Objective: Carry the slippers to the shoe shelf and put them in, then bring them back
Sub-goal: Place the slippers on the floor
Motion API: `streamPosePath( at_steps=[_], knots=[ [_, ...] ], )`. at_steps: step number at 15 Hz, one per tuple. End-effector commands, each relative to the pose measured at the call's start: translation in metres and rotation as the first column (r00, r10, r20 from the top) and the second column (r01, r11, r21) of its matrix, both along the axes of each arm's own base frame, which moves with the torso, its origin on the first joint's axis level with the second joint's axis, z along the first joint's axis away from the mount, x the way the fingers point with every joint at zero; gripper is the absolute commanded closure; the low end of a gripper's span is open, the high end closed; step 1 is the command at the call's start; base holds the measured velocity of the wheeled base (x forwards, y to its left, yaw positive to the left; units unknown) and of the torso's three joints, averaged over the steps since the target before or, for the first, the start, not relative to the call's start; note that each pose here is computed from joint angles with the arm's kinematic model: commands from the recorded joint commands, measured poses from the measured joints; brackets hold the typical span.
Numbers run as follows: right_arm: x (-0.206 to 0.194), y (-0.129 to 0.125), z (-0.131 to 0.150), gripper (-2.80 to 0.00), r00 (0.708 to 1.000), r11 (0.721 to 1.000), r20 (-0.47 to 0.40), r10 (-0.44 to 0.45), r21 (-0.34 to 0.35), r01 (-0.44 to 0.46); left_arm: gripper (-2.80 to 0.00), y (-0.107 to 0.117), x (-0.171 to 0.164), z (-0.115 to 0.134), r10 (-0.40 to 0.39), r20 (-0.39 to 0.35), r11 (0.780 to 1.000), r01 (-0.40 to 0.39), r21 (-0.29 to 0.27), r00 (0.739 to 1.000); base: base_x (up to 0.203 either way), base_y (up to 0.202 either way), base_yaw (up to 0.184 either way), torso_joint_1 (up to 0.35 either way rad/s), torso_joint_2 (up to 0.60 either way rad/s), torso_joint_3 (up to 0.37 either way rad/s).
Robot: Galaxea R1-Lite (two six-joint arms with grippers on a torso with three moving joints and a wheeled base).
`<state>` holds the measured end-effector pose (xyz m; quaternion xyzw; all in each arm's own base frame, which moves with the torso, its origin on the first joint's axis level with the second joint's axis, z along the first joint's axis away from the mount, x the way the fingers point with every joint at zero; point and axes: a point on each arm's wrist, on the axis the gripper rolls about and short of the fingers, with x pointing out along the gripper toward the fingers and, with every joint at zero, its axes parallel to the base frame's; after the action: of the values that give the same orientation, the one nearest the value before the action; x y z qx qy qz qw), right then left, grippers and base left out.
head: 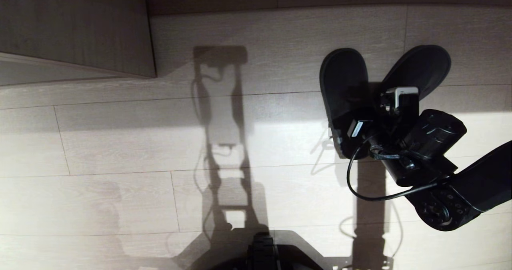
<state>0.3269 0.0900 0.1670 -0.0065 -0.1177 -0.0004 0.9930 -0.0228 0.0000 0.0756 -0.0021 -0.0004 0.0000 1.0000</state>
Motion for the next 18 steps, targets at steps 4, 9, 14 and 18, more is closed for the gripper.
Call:
streamPosePath(
  at_steps=[4,9,14,18],
  knots=[
    [-0.02,-0.007,0.005,0.0,1.0,1.0,-0.007,-0.002,0.0,0.002,0.0,0.0,0.0,0.0,0.0,0.001,1.0,0.0,0.0,1.0,0.0,0.0,0.0,0.0,0.0,0.0],
    [-0.039,-0.023,0.01,0.0,0.999,0.999,0.001,-0.033,0.0,0.033,0.0,0.0,0.0,0.0,0.001,0.001,1.0,-0.001,0.0,1.0,0.0,0.0,0.0,0.0,0.0,0.0],
    [-0.031,-0.036,-0.003,0.0,0.996,0.997,-0.042,-0.075,-0.018,0.075,0.0,0.0,0.0,0.0,0.002,0.001,1.0,-0.002,0.0,1.0,0.0,0.0,0.0,0.0,0.0,0.0],
    [0.005,-0.029,-0.015,0.0,0.997,0.998,-0.037,-0.066,0.003,0.066,0.0,0.0,0.0,0.0,0.002,0.001,1.0,-0.002,0.0,1.0,0.0,0.0,0.0,0.0,0.0,0.0]
  ],
)
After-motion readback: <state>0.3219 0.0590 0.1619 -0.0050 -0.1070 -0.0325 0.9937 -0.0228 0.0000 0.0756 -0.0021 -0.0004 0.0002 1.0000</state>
